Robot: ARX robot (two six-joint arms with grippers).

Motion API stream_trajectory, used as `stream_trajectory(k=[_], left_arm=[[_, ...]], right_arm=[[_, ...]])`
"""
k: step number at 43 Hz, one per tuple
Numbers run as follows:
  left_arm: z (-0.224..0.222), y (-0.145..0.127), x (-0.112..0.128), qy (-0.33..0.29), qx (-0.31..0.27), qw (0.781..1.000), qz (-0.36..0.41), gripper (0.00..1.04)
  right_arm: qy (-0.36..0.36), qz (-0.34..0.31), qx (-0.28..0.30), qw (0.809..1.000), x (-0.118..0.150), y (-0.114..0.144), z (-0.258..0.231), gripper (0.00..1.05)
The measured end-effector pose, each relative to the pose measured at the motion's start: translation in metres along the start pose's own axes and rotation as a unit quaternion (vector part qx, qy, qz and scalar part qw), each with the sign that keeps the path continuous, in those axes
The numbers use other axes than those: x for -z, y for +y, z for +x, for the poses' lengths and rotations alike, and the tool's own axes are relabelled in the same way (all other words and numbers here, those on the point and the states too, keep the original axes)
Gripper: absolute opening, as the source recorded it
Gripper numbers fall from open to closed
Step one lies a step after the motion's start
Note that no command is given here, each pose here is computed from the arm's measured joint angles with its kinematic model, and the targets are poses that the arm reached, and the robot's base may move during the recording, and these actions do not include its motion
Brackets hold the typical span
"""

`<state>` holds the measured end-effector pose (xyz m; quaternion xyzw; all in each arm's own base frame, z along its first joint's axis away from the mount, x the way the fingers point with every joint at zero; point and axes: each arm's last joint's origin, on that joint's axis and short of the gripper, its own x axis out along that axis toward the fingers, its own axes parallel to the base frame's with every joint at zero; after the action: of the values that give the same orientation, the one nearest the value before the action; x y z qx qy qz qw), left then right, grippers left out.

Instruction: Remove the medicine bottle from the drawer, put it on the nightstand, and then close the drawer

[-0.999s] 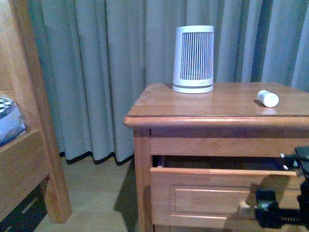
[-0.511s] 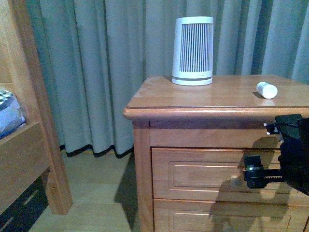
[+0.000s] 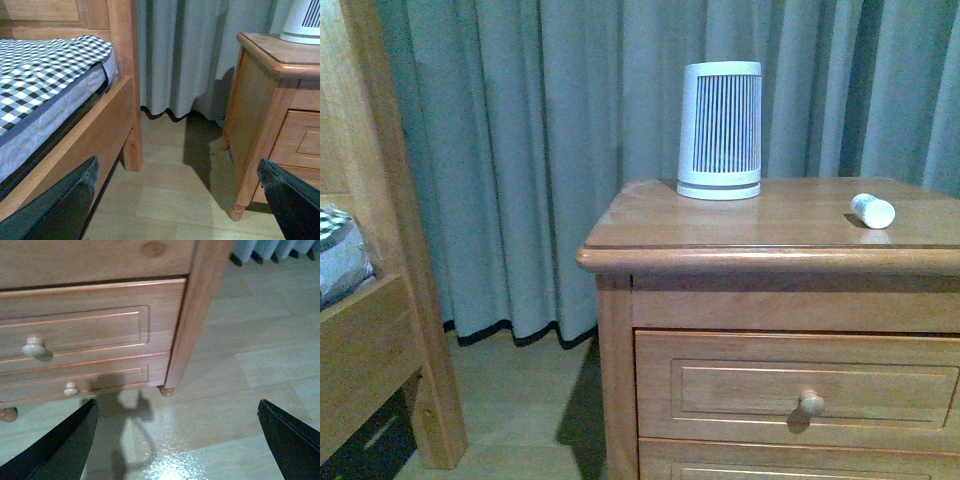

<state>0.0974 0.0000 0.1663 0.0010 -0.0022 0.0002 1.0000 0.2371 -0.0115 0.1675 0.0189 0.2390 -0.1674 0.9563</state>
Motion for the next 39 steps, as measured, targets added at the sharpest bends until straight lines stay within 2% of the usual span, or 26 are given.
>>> stream_trajectory(k=[8,13,16,23,29,33,35,39], left_arm=[[0.000,0.000,0.000,0.000,0.000,1.000,0.000,0.98],[0.000,0.000,0.000,0.000,0.000,1.000,0.000,0.98],[0.000,0.000,0.000,0.000,0.000,1.000,0.000,0.98],[0.000,0.000,0.000,0.000,0.000,1.000,0.000,0.98],[0.000,0.000,0.000,0.000,0.000,1.000,0.000,0.98],[0.000,0.000,0.000,0.000,0.000,1.000,0.000,0.98],[0.000,0.000,0.000,0.000,0.000,1.000,0.000,0.98],[0.000,0.000,0.000,0.000,0.000,1.000,0.000,0.98]], right_arm=[[-0.080,0.004,-0.002,0.997,-0.009,-0.041,-0.085,0.98],[-0.130,0.016,-0.003,0.991,0.000,-0.054,-0.122,0.98],[-0.157,0.022,-0.002,0.987,0.008,-0.056,-0.129,0.98],[-0.136,0.031,0.010,0.990,0.028,-0.054,-0.124,0.98],[-0.135,0.034,0.005,0.990,0.030,-0.054,-0.123,0.98],[-0.223,0.007,-0.126,0.967,0.036,-0.053,-0.126,0.79],[-0.235,-0.004,-0.157,0.959,0.037,-0.051,-0.128,0.72],[-0.238,-0.011,-0.166,0.957,0.041,-0.048,-0.127,0.58]])
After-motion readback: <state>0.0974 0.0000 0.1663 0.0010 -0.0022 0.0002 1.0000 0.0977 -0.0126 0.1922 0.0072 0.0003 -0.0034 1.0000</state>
